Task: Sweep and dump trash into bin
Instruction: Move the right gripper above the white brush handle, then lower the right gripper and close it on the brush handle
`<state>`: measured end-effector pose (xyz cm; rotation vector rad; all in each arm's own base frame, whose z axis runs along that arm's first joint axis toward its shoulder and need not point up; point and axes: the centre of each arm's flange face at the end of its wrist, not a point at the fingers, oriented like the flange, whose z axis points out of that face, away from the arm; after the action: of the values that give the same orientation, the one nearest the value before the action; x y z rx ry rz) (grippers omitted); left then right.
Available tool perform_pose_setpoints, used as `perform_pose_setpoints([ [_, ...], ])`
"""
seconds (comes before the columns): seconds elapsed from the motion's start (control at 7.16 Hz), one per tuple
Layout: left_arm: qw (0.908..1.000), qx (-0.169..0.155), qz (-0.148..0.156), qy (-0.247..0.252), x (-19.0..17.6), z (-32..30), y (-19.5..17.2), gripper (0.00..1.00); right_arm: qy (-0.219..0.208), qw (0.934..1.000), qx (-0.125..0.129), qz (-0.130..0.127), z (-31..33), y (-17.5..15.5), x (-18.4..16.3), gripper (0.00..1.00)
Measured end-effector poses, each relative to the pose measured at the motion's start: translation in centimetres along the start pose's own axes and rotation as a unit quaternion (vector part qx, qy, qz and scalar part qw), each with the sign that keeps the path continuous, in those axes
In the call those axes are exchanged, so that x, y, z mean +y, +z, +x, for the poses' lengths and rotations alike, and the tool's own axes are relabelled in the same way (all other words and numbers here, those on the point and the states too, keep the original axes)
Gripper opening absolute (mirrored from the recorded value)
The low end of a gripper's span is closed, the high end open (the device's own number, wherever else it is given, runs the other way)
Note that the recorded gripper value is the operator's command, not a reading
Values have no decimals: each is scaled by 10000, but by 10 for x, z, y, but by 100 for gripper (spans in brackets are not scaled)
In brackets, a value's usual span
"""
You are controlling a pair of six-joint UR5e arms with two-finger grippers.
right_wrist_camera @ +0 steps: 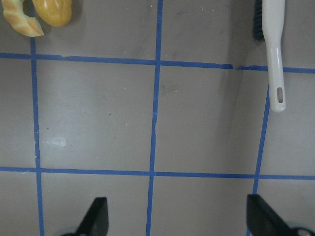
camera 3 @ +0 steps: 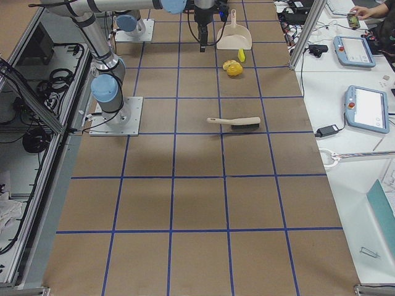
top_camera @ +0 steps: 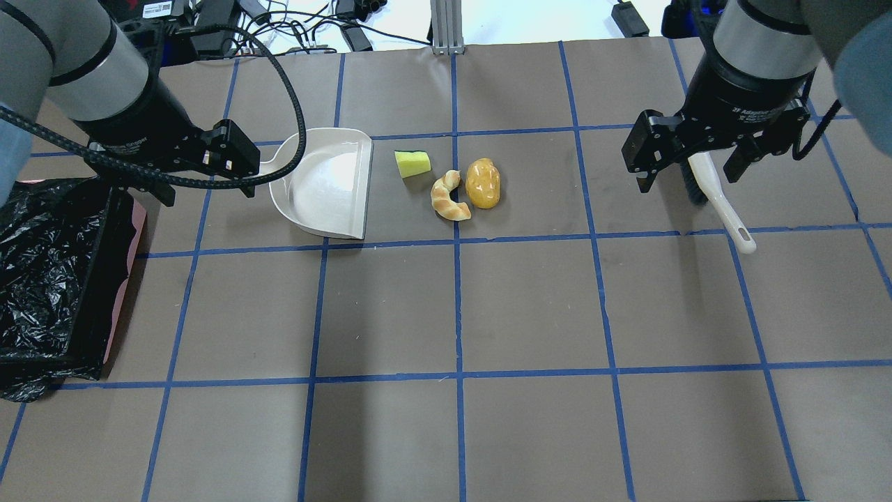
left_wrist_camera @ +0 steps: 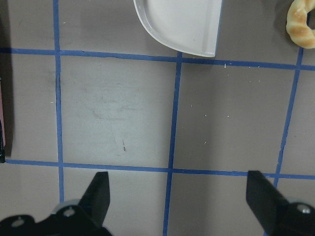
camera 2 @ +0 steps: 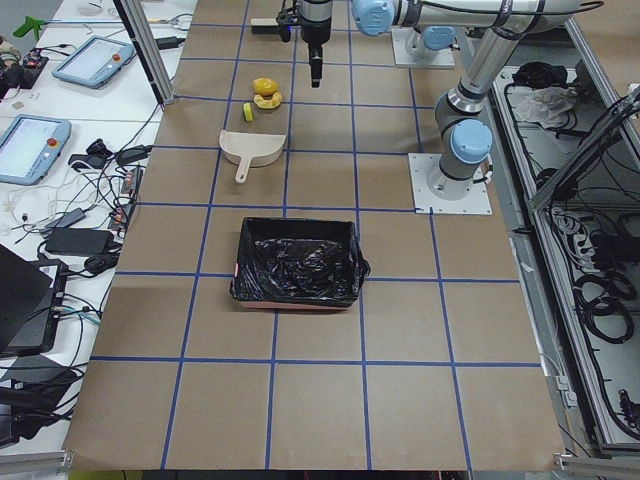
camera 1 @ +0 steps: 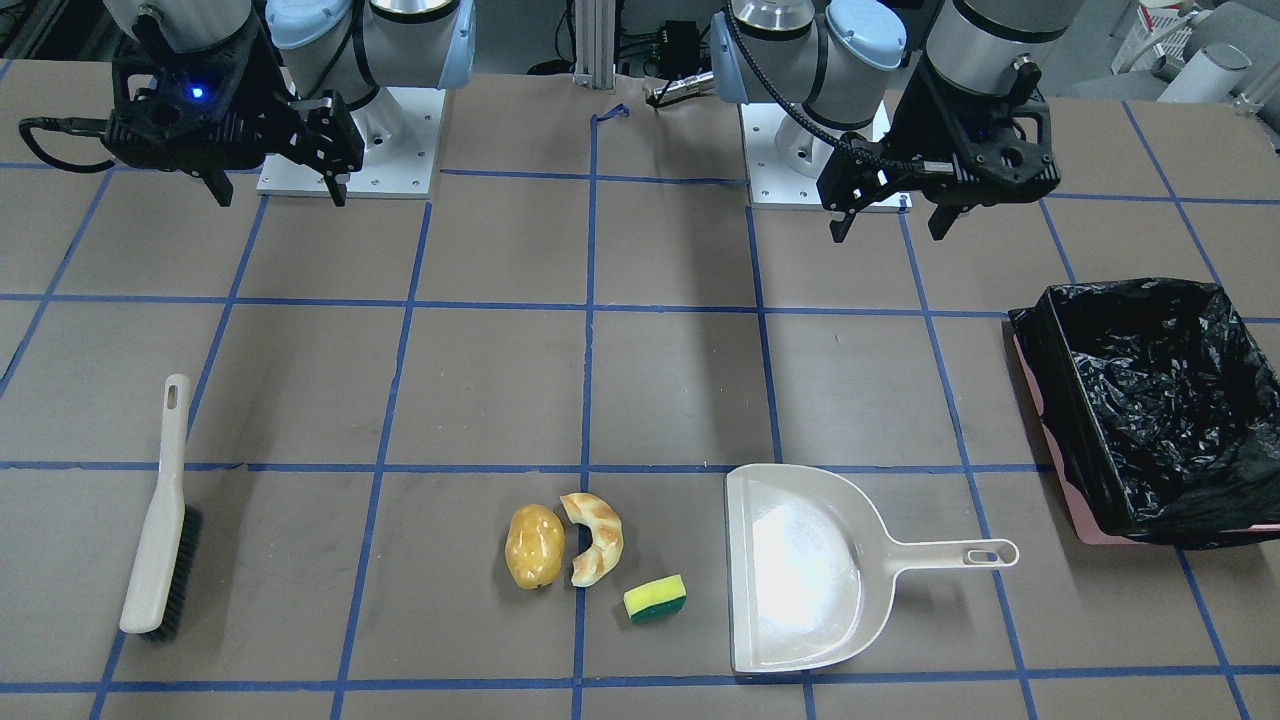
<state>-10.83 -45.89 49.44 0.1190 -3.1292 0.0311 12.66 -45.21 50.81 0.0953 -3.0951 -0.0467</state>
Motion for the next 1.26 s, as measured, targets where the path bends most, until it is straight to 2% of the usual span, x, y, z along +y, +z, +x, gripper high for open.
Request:
perform_pose_setpoints([
  [0.28, 10000, 0, 0, 0, 0, 0, 0, 100, 89, 9999, 50, 20, 14, 0, -4, 100],
  [0.56, 10000, 0, -4, 0, 0, 0, 0, 100, 303, 9995, 30, -47, 55, 4, -9, 100],
  [0.98, 10000, 0, 6, 0, 1, 0, -1, 100, 135, 9995, 211, -185, 85, 14, -11, 100],
  [1.26, 10000, 0, 3, 0, 1, 0, -1, 100, 180, 9991, 200, -341, 101, 35, -11, 100],
])
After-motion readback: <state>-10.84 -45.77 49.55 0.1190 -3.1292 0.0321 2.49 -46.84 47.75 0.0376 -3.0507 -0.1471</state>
